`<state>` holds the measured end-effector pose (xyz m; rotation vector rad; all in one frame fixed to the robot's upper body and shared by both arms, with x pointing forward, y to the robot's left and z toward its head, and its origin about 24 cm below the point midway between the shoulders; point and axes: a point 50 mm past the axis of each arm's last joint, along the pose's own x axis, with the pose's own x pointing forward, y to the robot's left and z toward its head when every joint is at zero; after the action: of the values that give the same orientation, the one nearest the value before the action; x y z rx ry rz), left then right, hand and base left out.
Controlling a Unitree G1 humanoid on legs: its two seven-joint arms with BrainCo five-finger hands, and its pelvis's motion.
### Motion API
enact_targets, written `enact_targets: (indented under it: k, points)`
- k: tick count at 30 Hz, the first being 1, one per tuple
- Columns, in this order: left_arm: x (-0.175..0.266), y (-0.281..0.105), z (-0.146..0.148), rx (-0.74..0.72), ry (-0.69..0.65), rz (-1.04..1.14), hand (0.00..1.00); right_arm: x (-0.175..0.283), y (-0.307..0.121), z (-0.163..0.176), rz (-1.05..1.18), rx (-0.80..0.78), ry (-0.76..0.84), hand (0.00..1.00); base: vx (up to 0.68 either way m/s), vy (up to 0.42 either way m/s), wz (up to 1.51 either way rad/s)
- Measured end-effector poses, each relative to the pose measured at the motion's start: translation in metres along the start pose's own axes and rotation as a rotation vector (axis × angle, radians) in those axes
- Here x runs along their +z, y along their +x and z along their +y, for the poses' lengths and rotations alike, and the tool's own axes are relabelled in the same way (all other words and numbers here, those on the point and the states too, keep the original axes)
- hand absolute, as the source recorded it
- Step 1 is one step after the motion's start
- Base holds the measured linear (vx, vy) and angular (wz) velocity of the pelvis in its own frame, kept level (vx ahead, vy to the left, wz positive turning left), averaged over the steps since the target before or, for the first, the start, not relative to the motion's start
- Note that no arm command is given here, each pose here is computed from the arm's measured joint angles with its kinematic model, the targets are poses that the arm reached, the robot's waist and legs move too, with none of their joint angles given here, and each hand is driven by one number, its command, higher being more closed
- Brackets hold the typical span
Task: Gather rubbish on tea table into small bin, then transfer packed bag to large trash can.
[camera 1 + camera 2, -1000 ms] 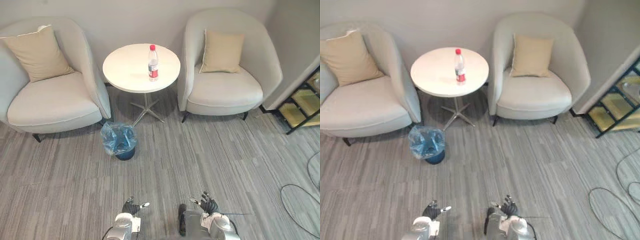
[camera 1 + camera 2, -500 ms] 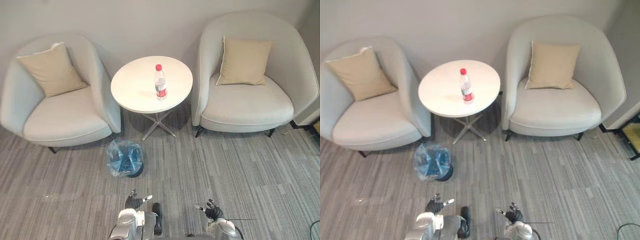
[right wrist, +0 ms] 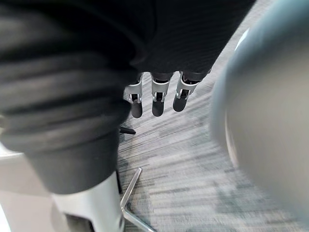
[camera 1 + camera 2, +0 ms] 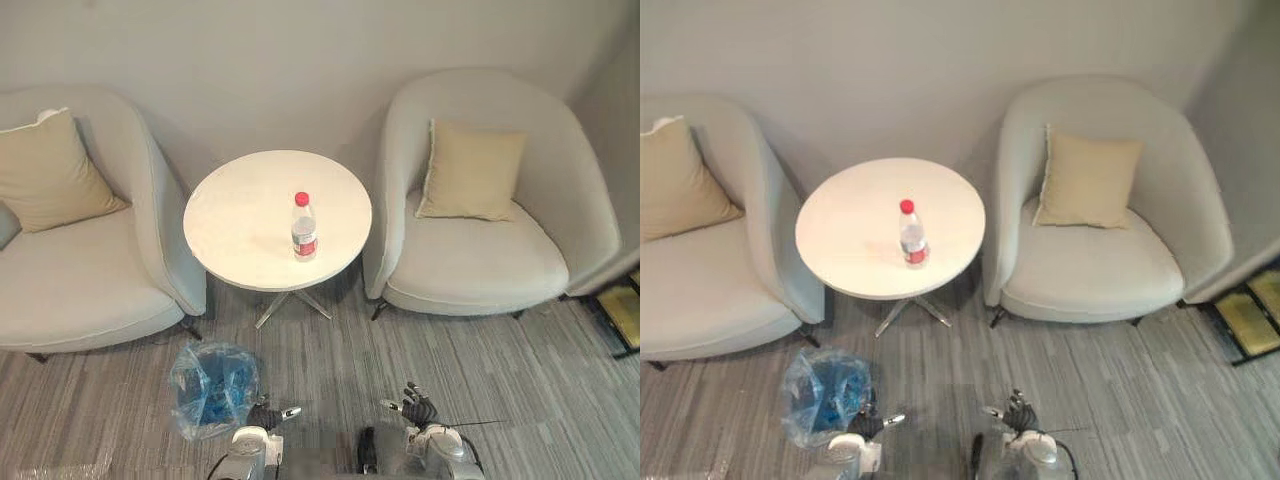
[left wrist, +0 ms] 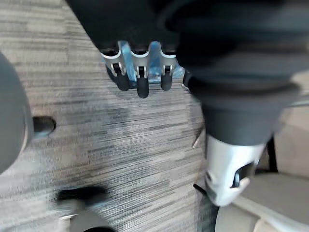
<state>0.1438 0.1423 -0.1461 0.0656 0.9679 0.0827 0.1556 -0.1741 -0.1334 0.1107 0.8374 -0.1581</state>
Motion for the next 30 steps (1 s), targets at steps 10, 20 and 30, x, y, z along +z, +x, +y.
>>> enact_targets:
  k: [10,20,30]
  points:
    - [0.011,-0.001,-0.011,-0.024,-0.041,-0.046,0.00,-0.013,-0.004,-0.013,0.048,-0.054,0.064,0.00,0.30,-0.147,0.62]
    - [0.005,-0.001,0.000,-0.039,0.049,-0.041,0.00,-0.038,-0.011,-0.022,0.144,-0.063,0.062,0.00,0.12,0.105,-0.02]
    - [-0.004,-0.001,0.003,-0.044,0.099,-0.003,0.00,-0.036,-0.010,-0.023,0.132,-0.071,0.055,0.00,0.08,0.004,0.38]
